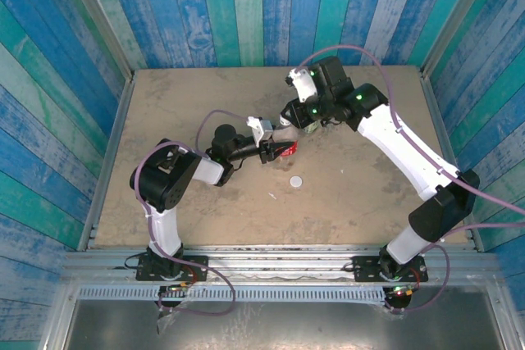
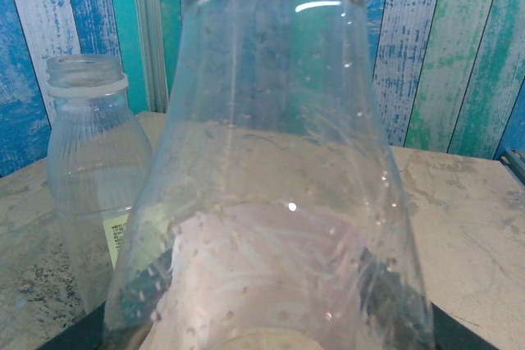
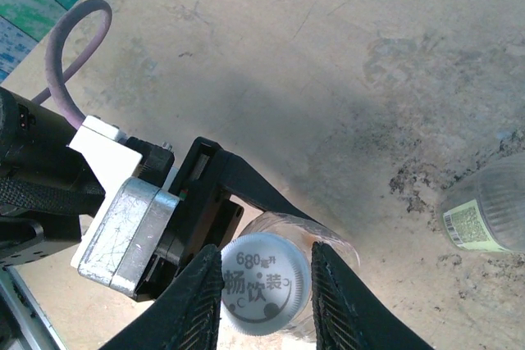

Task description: Screw on the bottle caps

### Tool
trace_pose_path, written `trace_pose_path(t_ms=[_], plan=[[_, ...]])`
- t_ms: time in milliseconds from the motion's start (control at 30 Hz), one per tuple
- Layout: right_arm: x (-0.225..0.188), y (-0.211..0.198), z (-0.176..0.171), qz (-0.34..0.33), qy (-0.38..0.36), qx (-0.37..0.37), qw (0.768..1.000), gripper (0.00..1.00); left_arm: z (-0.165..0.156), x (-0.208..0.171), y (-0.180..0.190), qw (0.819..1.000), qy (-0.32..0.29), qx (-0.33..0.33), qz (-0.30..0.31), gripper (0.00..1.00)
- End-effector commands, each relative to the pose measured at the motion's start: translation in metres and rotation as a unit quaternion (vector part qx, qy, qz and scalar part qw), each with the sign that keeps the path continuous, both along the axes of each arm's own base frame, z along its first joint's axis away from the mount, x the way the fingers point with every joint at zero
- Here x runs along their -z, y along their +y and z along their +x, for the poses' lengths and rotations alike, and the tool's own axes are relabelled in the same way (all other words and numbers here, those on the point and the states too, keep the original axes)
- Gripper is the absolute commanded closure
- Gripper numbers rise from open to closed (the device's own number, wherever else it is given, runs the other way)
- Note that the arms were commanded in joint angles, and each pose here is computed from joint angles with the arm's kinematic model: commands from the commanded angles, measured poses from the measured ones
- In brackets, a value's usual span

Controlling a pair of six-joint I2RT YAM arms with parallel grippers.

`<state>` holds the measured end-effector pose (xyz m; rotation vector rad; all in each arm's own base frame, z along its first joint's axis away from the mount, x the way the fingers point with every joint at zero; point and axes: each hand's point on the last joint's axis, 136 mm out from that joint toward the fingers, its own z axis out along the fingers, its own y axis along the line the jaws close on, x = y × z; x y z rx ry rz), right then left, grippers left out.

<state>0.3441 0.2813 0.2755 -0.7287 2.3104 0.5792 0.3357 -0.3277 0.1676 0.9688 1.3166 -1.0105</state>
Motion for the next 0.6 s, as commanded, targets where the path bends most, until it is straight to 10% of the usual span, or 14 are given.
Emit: trace_pose_path(t_ms=[0,567], plan=[[0.058,-0.014,-0.015,-0.072,0.082,0.005,0.994,0.68,-0.017,0.072,0.002,0.99,0.122,0.014,0.068,0.53],[0.016,-0.008,-0.005,-0.046,0.043,0.014,0.998,0.58,-0.018,0.074,0.003,0.99,0.124,0.014,0.069,0.53]])
